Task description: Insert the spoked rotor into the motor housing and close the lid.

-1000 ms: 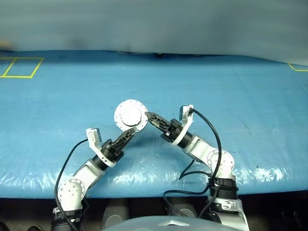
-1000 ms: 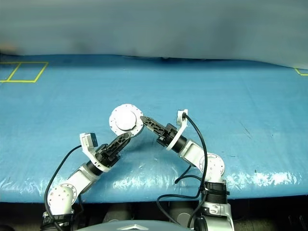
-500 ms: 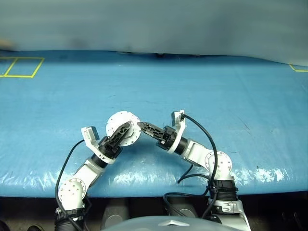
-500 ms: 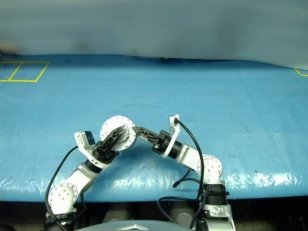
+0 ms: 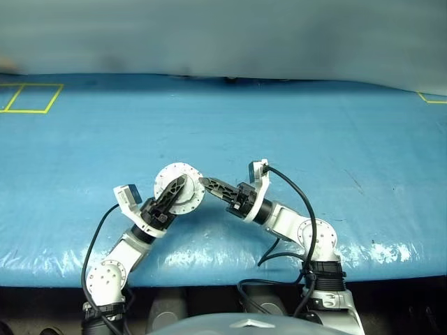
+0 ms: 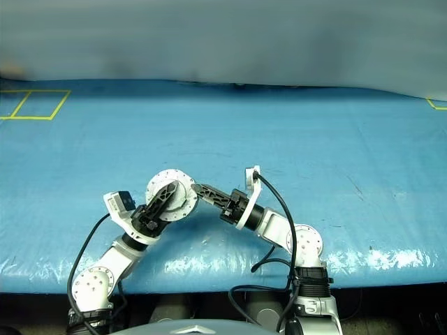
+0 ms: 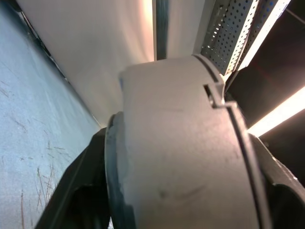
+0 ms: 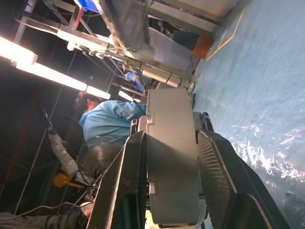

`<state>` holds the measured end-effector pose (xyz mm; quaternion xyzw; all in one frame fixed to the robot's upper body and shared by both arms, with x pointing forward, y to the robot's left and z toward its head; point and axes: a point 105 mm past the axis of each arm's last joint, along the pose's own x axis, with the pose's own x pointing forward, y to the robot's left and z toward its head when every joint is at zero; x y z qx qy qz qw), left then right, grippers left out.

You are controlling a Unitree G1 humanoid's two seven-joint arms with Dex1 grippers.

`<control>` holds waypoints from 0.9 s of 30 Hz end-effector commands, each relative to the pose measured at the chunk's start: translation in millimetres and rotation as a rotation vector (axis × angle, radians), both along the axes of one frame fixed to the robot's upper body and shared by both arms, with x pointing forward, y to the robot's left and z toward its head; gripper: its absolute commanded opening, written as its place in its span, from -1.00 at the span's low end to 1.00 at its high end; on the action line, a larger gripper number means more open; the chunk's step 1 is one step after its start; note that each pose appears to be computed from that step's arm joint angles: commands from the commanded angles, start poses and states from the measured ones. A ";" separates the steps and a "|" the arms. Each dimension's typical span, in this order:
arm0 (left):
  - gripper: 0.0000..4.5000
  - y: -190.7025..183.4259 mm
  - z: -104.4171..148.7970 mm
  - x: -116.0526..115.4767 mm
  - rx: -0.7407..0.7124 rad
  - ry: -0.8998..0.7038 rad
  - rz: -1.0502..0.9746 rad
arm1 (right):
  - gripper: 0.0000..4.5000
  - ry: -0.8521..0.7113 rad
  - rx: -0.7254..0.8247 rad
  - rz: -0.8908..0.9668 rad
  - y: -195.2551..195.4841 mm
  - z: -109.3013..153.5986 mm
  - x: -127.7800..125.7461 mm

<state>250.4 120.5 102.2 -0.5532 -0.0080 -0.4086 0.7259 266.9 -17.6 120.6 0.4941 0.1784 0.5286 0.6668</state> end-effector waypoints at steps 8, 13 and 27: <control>0.08 0.0 3.0 4.3 -0.003 0.011 0.017 | -0.48 -0.115 0.002 -0.019 3.7 14.4 1.2; 0.08 9.4 3.2 16.4 0.002 0.022 0.120 | 0.26 -0.111 -0.012 -0.083 1.5 11.4 10.2; 0.08 44.5 30.0 83.2 0.042 0.092 0.381 | 0.54 -0.176 -0.187 -0.338 -18.9 -1.4 38.0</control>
